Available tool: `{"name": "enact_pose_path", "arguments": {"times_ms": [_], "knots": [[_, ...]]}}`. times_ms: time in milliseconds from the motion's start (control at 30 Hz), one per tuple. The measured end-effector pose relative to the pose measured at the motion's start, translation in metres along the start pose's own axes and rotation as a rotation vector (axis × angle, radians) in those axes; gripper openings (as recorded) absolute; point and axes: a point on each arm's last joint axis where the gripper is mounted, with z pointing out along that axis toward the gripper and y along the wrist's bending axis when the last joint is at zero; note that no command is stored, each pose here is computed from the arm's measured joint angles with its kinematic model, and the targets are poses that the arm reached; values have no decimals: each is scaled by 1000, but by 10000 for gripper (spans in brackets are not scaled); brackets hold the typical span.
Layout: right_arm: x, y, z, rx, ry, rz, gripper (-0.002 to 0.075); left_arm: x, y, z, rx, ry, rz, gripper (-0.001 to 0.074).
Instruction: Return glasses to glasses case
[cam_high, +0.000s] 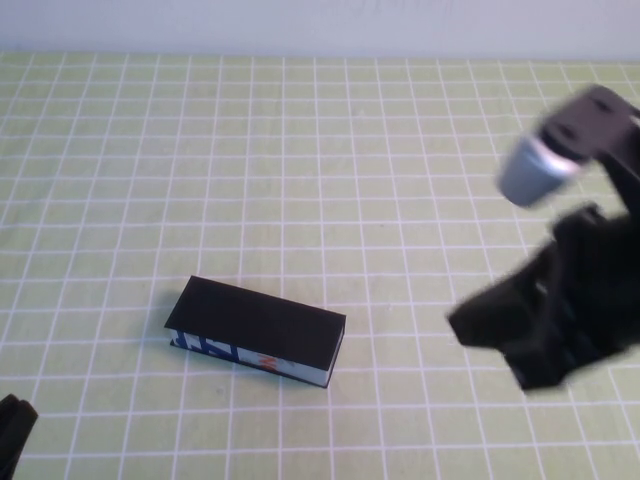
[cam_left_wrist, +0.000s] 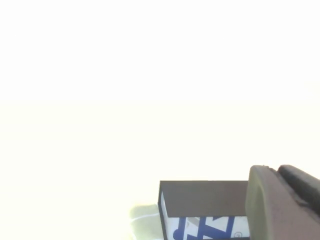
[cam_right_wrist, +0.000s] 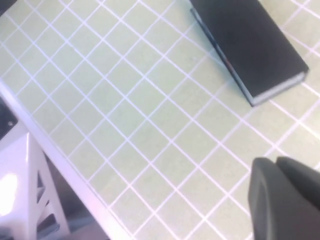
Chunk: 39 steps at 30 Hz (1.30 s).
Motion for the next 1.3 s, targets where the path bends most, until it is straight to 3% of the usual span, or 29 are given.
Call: {"name": "enact_pose_path", "arguments": {"times_ms": [267, 400, 533, 967, 1067, 1300], "knots": [[70, 5, -21, 78, -222, 19, -11, 1, -1, 0, 8, 8, 0, -2], [101, -2, -11, 103, -322, 65, -11, 1, -1, 0, 9, 10, 0, -2], [130, -6, 8, 62, -301, 171, -11, 1, -1, 0, 9, 10, 0, -2], [150, -15, 22, 102, -249, 171, -11, 1, -1, 0, 11, 11, 0, -2], [156, -25, 18, 216, -306, 116, -11, 1, -1, 0, 11, 11, 0, -2], [202, -58, 1, 637, -658, 144, -11, 1, -1, 0, 11, 11, -1, -2]]}}
